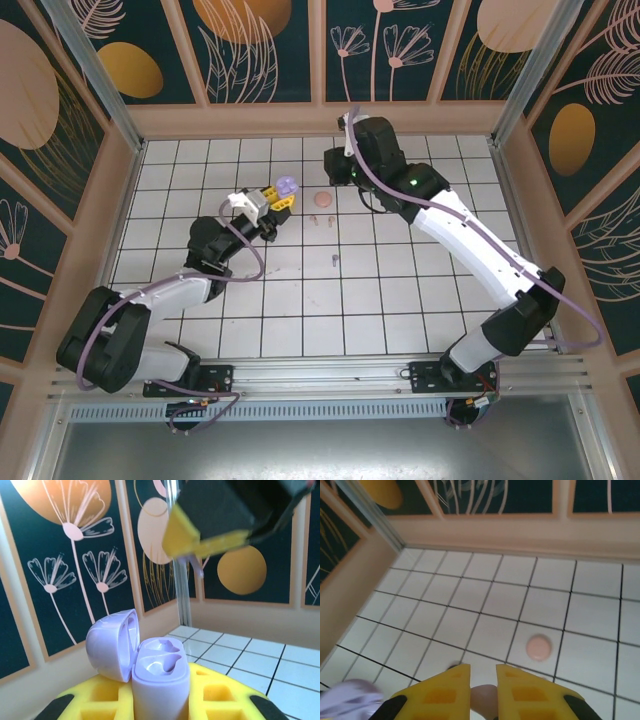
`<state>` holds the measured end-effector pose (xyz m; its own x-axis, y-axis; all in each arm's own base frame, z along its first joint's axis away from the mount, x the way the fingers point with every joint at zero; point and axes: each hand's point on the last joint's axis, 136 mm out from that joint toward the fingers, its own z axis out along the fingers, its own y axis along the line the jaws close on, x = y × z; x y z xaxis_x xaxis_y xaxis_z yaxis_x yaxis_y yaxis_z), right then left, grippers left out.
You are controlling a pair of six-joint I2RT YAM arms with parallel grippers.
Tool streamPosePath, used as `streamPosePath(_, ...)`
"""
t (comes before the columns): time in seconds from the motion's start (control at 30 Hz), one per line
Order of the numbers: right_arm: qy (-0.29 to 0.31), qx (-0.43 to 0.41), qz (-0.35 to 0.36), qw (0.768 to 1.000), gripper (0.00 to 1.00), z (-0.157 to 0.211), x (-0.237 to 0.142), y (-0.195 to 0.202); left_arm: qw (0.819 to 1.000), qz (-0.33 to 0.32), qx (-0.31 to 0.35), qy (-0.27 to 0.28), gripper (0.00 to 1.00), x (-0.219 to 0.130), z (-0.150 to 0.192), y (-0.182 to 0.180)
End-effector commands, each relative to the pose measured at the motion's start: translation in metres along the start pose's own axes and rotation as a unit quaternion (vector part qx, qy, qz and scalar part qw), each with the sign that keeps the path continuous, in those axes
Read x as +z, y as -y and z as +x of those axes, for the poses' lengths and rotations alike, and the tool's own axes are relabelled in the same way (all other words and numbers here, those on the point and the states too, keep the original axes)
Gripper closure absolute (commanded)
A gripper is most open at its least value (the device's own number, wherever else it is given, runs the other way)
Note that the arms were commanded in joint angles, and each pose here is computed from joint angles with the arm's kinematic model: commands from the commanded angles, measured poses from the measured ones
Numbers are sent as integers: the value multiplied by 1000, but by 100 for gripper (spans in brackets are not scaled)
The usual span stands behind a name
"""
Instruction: Insert the wireless bluetooth earbuds into the charging case
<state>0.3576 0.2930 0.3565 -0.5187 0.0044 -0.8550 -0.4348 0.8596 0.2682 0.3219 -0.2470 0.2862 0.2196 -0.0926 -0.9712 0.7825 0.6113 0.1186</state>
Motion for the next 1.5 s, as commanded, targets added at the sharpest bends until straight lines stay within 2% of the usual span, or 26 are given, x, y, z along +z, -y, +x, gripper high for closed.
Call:
streamPosePath(0.0, 37, -28, -57, 997, 84, -14, -17, -26, 999, 32, 18, -12, 100, 12, 3, 8)
streamPosePath(0.2, 55, -61, -101, 991, 84, -6, -25, -54, 998, 61, 12, -12, 100, 24, 4, 14)
streamPosePath(0.4, 73, -65, -121, 988, 83, 5, -28, -64, 996, 85, 10, -4, 100, 31, -4, 18)
streamPosePath(0.87, 75, -46, -114, 990, 84, 14, -14, -75, 995, 96, 9, 16, 100, 29, -21, 23)
streamPosePath(1.47, 55, -47, -87, 994, 84, 31, 8, -67, 995, 100, 8, 26, 100, 21, -31, 27)
